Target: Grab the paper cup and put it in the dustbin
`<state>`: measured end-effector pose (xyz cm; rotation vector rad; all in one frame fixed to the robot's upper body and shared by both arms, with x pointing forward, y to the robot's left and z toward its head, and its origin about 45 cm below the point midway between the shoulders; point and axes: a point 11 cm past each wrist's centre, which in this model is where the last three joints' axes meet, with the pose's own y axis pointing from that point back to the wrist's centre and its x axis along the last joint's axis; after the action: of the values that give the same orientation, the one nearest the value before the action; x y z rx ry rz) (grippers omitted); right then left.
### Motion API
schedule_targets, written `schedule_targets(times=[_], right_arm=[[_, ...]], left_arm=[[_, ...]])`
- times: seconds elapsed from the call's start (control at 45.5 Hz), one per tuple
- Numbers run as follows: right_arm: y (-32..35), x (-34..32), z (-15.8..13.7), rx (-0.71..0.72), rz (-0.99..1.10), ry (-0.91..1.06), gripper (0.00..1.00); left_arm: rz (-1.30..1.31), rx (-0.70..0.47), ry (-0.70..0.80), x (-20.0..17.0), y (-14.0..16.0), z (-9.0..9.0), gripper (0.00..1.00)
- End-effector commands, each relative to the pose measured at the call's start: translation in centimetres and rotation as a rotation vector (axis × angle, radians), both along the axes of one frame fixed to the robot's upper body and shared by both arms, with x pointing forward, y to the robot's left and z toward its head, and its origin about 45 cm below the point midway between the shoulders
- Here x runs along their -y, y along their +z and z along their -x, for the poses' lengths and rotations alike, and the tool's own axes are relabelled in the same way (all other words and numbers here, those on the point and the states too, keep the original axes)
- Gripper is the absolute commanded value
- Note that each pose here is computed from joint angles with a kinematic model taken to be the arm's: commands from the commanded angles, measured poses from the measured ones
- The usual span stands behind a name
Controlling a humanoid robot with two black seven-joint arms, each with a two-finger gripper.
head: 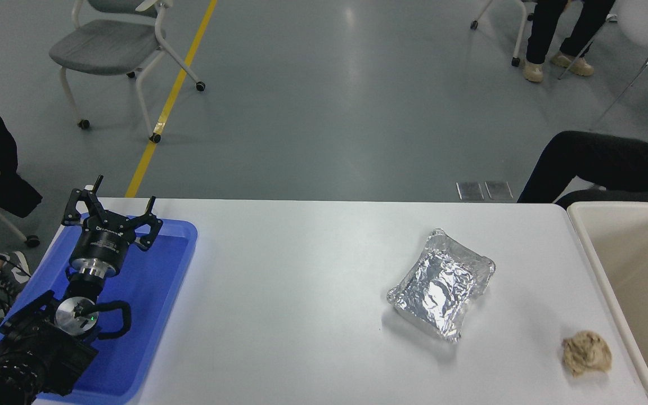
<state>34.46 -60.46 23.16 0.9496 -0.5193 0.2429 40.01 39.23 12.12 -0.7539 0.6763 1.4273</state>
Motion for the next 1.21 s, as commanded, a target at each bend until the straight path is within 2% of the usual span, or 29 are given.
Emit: schedule_targets(times=[0.0, 0.308, 0.549, 0.967, 0.989, 1.011, 1.033, 1.187], right_arm=[[-5.2, 0.9, 1.0, 0.108, 0.018, -0.054, 0.00], [-10.3, -1.6, 1.7, 0.212, -0.114, -0.158, 0.00], [-12.8, -2.6, 3.0, 0.201, -0.152, -0.190, 0.00], [-13.6, -2.2, 4.3, 0.196, -0.170, -0.226, 0.00], [-13.6, -2.2, 4.3, 0.195, -0.171, -0.228, 0.15], [-13.6, -2.1, 4.4, 0.194, -0.171, -0.231, 0.52], [-13.6, -2.1, 4.4, 0.196, -0.172, -0.230, 1.00], [-13.6, -2.5, 4.1, 0.196, -0.187, -0.225, 1.00]], left_arm=[[-0.001, 0.001, 0.001, -0.1, 0.0, 0.0, 1.00], [-0.001, 0.001, 0.001, -0.1, 0.0, 0.0, 1.00], [-0.003, -0.002, 0.002, -0.1, 0.0, 0.0, 1.00], [-0.003, -0.002, 0.002, -0.1, 0.0, 0.0, 1.00], [-0.002, -0.001, 0.003, -0.1, 0.0, 0.0, 1.00], [-0.001, 0.001, 0.001, -0.1, 0.0, 0.0, 1.00], [-0.001, 0.001, 0.001, -0.1, 0.0, 0.0, 1.00], [-0.002, 0.000, 0.000, 0.0, 0.0, 0.0, 1.00]])
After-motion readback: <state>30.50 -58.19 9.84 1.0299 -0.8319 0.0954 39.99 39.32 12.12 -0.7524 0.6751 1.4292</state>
